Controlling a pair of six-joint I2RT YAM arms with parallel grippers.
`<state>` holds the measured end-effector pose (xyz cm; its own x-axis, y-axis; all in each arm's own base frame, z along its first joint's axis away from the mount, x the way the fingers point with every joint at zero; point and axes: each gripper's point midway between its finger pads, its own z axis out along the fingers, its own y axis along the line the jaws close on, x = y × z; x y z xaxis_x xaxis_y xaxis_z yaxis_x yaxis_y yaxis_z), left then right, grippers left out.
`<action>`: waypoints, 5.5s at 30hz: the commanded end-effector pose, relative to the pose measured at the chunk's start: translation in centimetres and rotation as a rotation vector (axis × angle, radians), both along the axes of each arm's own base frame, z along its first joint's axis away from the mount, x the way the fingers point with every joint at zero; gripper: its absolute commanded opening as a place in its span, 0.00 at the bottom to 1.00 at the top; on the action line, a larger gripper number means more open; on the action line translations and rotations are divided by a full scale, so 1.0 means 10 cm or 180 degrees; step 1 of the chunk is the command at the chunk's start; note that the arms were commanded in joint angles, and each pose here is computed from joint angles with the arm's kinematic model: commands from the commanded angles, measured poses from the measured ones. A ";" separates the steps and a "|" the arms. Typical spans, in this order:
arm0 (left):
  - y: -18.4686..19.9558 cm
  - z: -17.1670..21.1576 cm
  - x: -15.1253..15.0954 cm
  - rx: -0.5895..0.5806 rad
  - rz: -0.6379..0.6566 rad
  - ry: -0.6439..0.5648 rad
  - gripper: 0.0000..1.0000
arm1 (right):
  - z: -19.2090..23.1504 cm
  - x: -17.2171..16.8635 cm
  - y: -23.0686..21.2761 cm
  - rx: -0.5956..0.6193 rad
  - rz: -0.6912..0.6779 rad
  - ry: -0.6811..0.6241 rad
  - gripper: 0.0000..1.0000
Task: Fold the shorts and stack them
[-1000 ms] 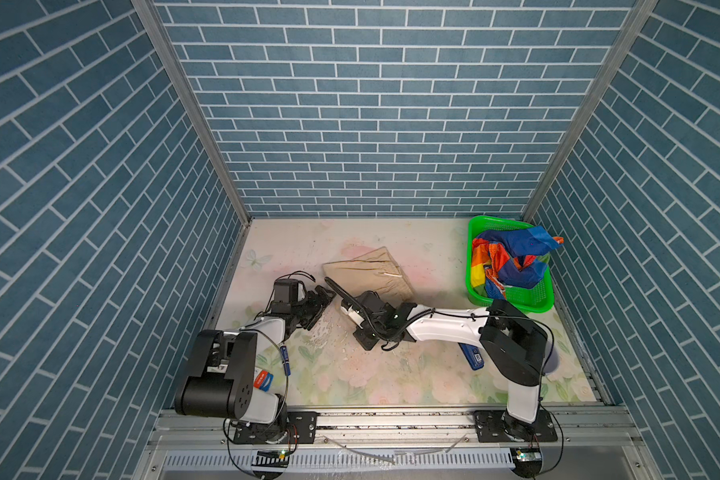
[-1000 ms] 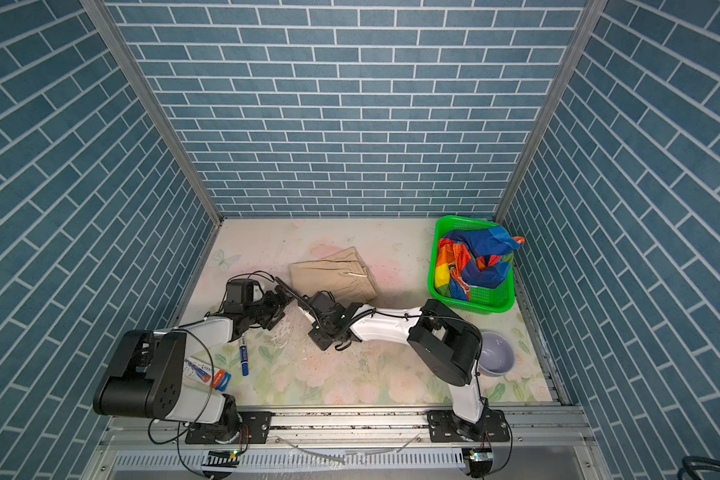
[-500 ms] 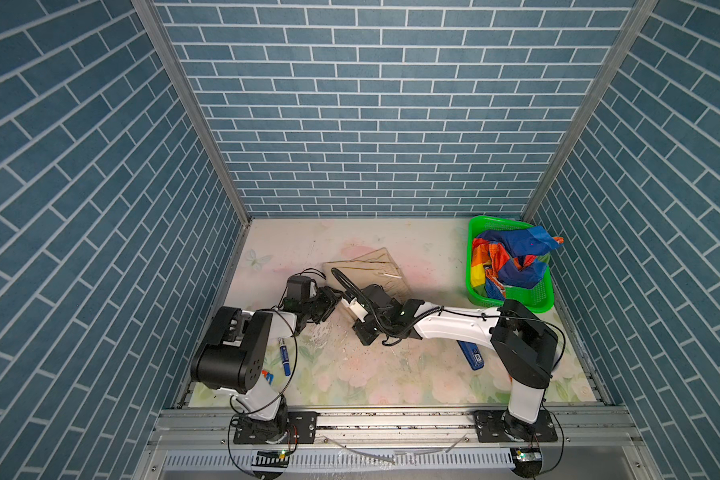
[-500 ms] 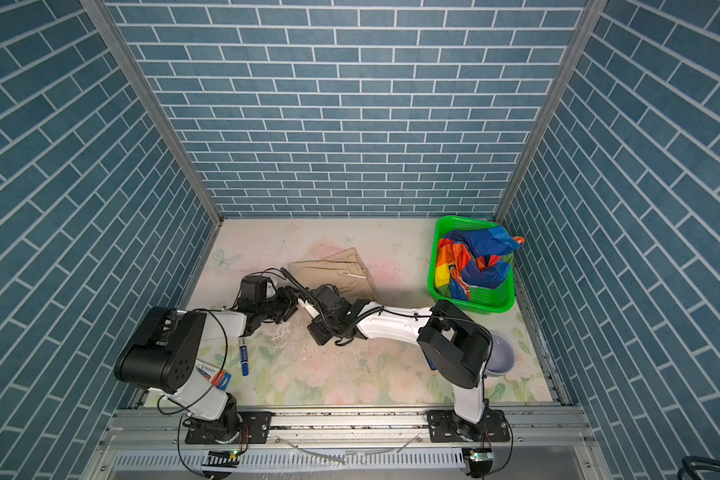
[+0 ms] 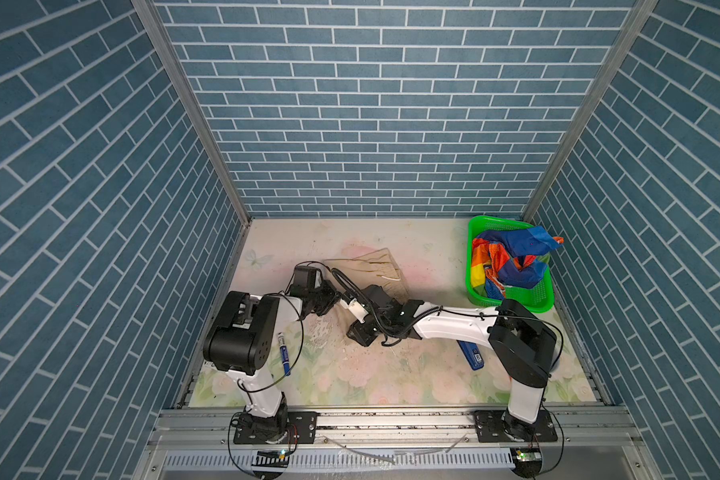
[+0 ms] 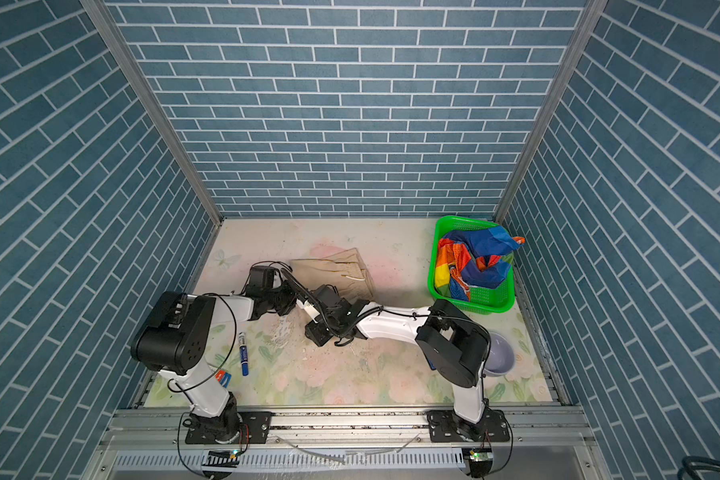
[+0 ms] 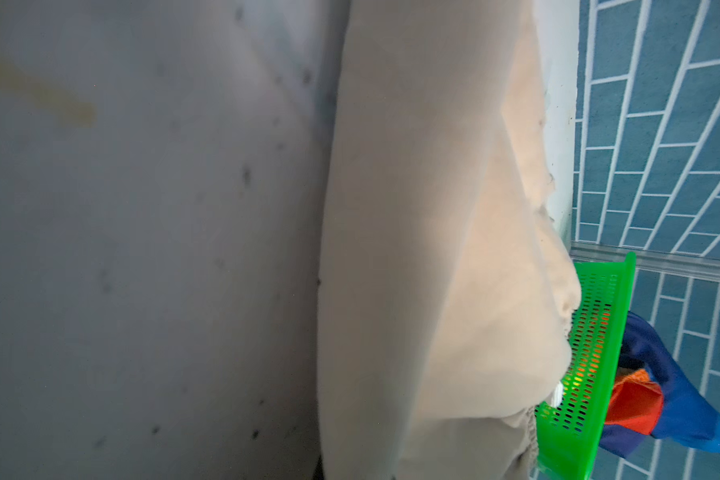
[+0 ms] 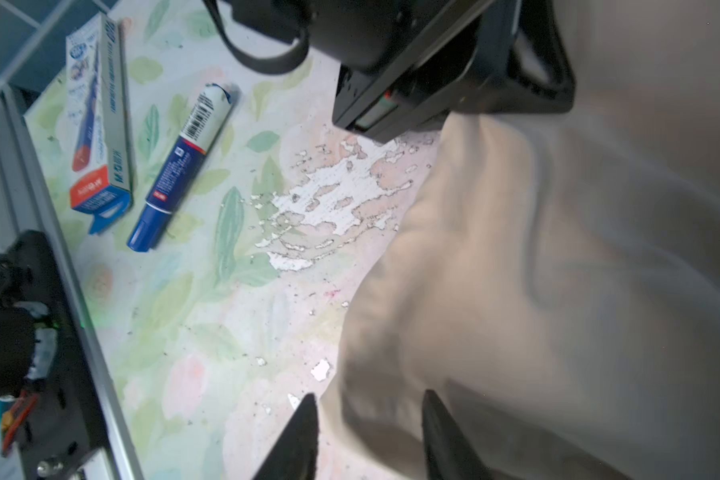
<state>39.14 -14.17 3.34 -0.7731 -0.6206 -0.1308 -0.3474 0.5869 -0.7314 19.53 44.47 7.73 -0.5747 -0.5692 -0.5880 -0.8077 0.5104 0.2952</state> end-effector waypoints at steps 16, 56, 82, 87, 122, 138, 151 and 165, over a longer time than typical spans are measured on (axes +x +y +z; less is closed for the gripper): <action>1.10 0.06 0.71 0.1706 -0.0512 0.0681 0.00 | 0.01 0.51 -0.77 0.0011 -0.0721 0.0006 0.60; 3.17 0.14 1.44 0.3200 -0.0108 0.1331 0.25 | -0.56 0.83 -1.18 -0.0086 -0.1122 0.0391 0.59; 2.06 2.98 0.42 0.2842 0.0923 -0.0432 0.80 | 0.70 0.88 -2.21 -0.0353 -0.2131 -0.0640 0.79; 0.99 2.85 0.13 0.2548 0.0279 -0.1170 0.86 | 1.19 0.94 -2.68 -0.0663 -0.2532 -0.0994 0.99; 0.32 1.94 -1.38 0.1704 -0.0404 -0.1436 0.99 | 0.78 2.68 -4.59 -0.1396 -0.3763 -0.0311 0.12; -0.01 1.77 -1.16 0.1337 -0.0525 -0.1268 0.98 | 4.33 2.11 -3.23 -0.0097 -0.3099 -0.3095 0.00; -0.05 1.98 -1.13 0.1285 -0.0511 -0.1417 0.99 | 5.15 1.14 -1.85 0.0925 -0.1805 -0.3830 0.00; -0.12 2.75 -1.42 0.0740 -0.0577 -0.1958 1.00 | 5.38 0.75 -1.92 0.1144 -0.1795 -0.3999 0.00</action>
